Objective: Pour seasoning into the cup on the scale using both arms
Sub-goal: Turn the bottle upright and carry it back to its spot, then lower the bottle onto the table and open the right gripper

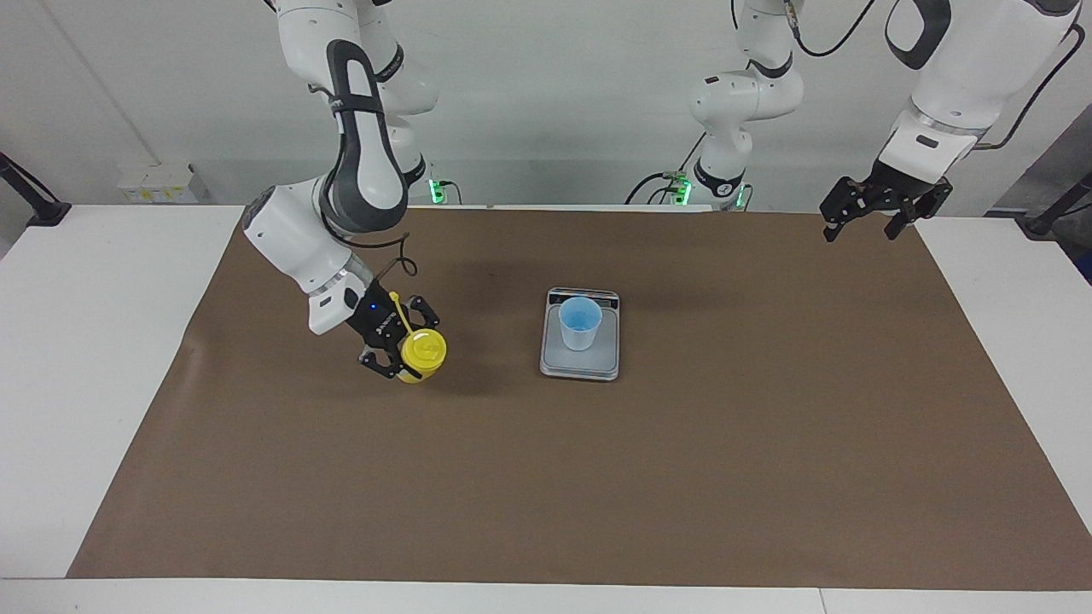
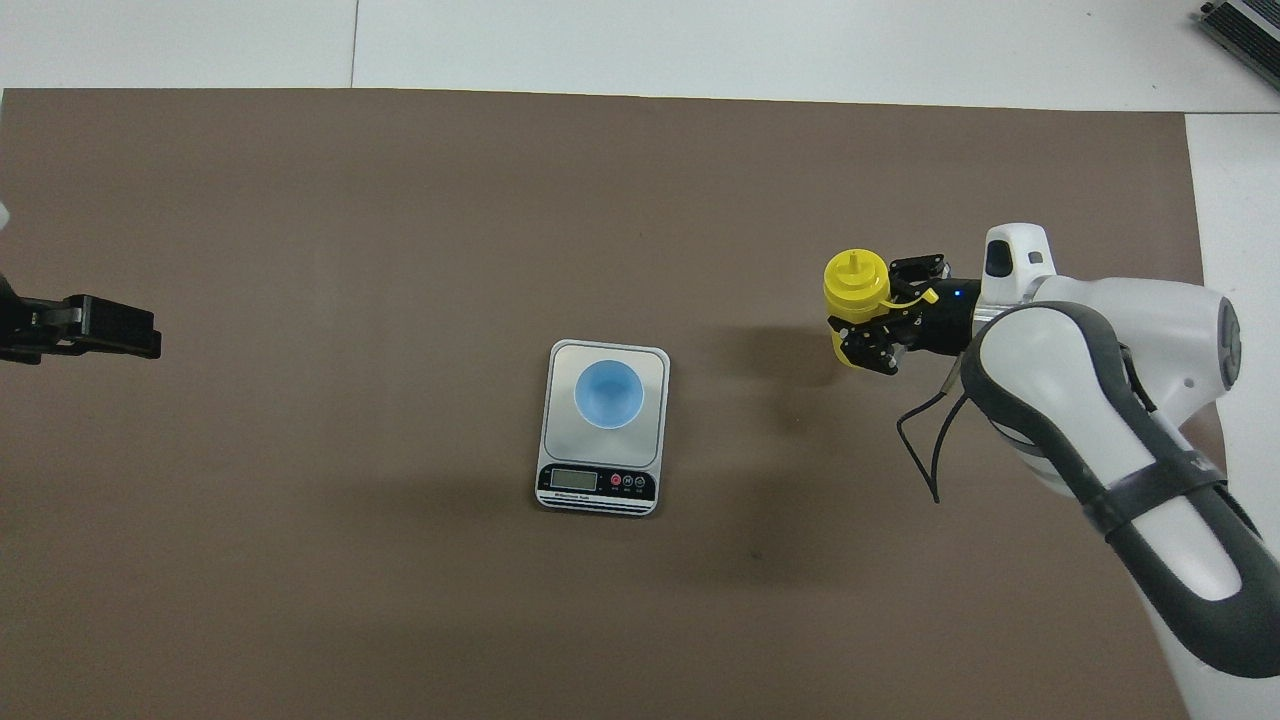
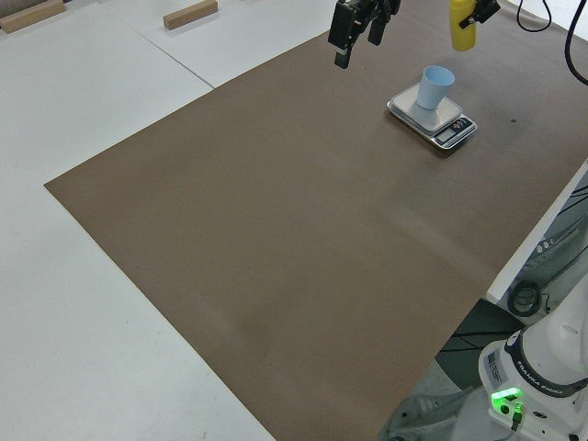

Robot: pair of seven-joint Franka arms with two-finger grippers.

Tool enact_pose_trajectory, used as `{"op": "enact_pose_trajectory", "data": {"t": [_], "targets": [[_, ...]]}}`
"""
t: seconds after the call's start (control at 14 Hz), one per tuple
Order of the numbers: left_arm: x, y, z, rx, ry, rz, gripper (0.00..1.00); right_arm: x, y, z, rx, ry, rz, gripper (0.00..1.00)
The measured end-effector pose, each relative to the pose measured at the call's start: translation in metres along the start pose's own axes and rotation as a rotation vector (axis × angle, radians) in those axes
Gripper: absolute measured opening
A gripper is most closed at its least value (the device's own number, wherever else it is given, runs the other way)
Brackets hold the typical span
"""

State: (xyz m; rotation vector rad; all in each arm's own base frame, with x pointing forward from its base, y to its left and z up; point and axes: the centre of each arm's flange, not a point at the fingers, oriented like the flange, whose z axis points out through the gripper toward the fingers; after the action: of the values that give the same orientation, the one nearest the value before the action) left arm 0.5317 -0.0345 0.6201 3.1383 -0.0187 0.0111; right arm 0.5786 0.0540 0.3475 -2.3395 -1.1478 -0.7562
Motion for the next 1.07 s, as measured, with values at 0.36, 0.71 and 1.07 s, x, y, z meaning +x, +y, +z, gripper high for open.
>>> {"op": "enact_pose_trajectory", "data": {"t": [0.36,0.71,1.07], "targets": [[0.000,0.000,0.000,0.000,0.000,0.000,1.00,-0.043,-0.001,0.006,-0.005,0.098,0.027,0.47],[0.000,0.000,0.000,0.000,0.000,0.000,1.00,-0.046,0.000,0.004,-0.010,0.102,0.034,0.68],[0.000,0.000,0.000,0.000,0.000,0.000,1.00,-0.048,0.006,-0.009,-0.029,0.115,0.042,1.00]]}}
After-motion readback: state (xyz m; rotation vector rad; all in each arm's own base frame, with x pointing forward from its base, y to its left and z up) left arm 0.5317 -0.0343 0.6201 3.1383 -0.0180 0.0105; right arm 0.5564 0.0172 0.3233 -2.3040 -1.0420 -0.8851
